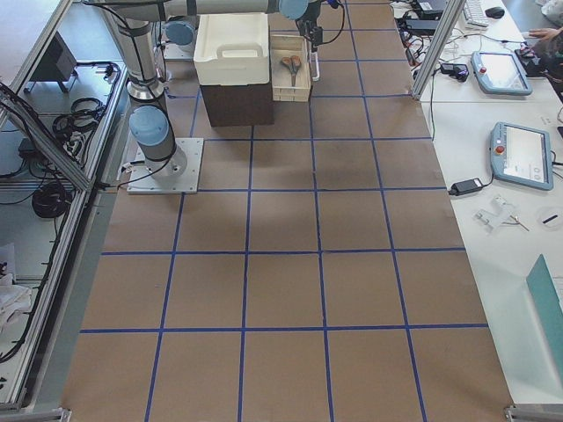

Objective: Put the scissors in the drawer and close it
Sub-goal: 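Open the right gripper to release the scissors and raise it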

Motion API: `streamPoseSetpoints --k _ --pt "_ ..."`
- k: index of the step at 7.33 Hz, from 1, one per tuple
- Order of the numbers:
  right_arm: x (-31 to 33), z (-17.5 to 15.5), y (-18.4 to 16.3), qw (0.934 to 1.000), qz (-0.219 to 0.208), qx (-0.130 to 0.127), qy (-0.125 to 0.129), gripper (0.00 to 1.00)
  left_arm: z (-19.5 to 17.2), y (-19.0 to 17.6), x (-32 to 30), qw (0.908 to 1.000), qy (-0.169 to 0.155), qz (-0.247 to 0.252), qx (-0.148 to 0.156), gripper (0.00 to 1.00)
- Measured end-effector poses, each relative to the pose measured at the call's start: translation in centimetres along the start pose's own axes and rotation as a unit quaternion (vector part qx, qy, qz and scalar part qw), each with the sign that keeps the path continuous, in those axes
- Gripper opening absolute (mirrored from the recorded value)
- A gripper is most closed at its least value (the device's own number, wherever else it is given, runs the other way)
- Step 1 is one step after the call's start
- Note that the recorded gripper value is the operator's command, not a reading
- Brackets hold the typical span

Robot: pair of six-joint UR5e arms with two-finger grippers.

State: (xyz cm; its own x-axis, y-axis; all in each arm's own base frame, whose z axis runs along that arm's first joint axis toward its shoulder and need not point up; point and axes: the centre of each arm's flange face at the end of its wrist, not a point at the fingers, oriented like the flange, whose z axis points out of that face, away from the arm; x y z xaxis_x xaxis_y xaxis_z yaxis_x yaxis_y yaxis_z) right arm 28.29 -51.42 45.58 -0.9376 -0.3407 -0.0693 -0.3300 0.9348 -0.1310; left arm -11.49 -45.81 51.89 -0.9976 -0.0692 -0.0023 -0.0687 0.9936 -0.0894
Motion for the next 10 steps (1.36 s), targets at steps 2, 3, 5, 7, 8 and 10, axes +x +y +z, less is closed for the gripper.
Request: streamPoseSetpoints --k 2,3,5,7,8,10 --pt "4.9 -2.2 0.7 0.9975 0.068 0.005 0.018 1.0 0.5 -0.6 0.8 0.9997 0.002 -0.022 0.007 1.0" --pt "7.0 -2.7 1.1 0.9957 0.09 0.002 0.024 1.0 1.2 -1.0 2.5 0.9995 0.004 -0.027 0.014 1.0" --pt "11.3 -3.3 1.9 0.9907 0.131 -0.013 0.034 1.0 3.3 -1.6 8.2 0.9984 0.012 -0.049 0.026 1.0" --pt "12.7 -3.7 2.3 0.9884 0.146 -0.018 0.037 1.0 6.0 -2.2 13.7 0.9969 0.023 -0.065 0.039 1.0" --pt "12.9 -3.8 2.4 0.9881 0.148 -0.018 0.041 1.0 7.0 -2.9 15.7 0.997 0.021 -0.061 0.044 1.0" --pt "13.4 -4.1 3.0 0.9862 0.147 -0.022 0.072 1.0 8.9 -5.0 19.6 0.9978 0.009 -0.041 0.051 1.0"
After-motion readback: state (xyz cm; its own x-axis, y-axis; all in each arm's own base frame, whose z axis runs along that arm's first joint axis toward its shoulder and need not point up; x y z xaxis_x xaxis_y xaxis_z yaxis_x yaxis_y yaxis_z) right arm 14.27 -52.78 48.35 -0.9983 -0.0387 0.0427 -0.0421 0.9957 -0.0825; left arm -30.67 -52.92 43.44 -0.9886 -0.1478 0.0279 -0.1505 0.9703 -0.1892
